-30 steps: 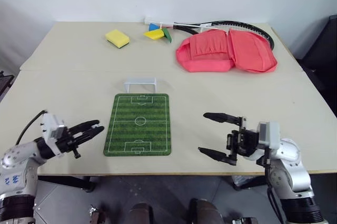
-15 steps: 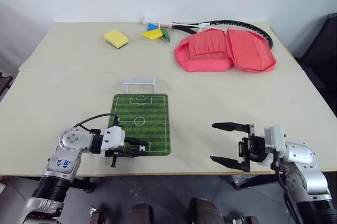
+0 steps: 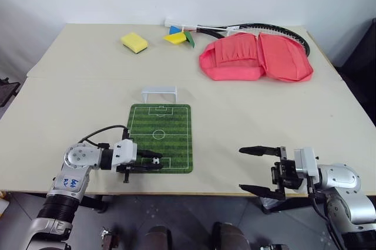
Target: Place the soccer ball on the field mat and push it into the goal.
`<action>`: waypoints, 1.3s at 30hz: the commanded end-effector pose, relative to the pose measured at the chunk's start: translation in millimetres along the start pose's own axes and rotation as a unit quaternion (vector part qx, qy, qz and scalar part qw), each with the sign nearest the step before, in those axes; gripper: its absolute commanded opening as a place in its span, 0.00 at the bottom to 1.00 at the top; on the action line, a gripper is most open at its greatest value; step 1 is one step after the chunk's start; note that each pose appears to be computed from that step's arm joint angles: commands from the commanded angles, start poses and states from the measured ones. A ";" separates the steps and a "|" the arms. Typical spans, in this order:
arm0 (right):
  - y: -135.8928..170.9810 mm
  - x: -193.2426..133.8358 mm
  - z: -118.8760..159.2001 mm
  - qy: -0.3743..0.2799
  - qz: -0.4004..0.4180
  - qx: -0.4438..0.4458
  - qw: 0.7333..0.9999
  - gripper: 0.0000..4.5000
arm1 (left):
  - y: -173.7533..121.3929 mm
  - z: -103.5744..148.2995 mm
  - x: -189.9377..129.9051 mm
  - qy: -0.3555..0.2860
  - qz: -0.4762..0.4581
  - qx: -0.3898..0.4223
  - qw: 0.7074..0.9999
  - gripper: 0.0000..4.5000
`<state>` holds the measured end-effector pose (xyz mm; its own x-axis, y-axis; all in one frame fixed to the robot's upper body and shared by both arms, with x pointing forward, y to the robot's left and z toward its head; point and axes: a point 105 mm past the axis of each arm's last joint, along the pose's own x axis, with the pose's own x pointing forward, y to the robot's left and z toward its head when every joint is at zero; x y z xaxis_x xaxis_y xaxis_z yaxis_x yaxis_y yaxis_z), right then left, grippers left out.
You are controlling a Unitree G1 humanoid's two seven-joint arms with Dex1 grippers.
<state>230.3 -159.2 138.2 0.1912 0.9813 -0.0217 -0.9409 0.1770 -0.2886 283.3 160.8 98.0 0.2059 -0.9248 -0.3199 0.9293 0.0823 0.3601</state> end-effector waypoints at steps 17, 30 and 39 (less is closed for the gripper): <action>-5.1 5.1 4.2 -0.010 -0.007 -0.010 1.000 1.00 | 13.0 43.2 -32.3 -0.106 0.076 -0.002 0.991 0.68; -19.4 5.6 22.6 -0.077 -0.025 -0.054 0.995 1.00 | -68.0 2.5 -115.1 -0.001 0.109 -0.103 0.989 0.33; -14.1 6.0 4.3 -0.074 0.014 -0.066 0.995 1.00 | -78.8 17.6 -55.2 -0.077 0.063 -0.130 0.986 0.01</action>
<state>245.7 -155.5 143.8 0.1421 0.9848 0.1002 -0.9118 0.1696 -0.3740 191.9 210.4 99.1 0.3169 -0.9358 -0.1544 0.9455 0.2989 0.1288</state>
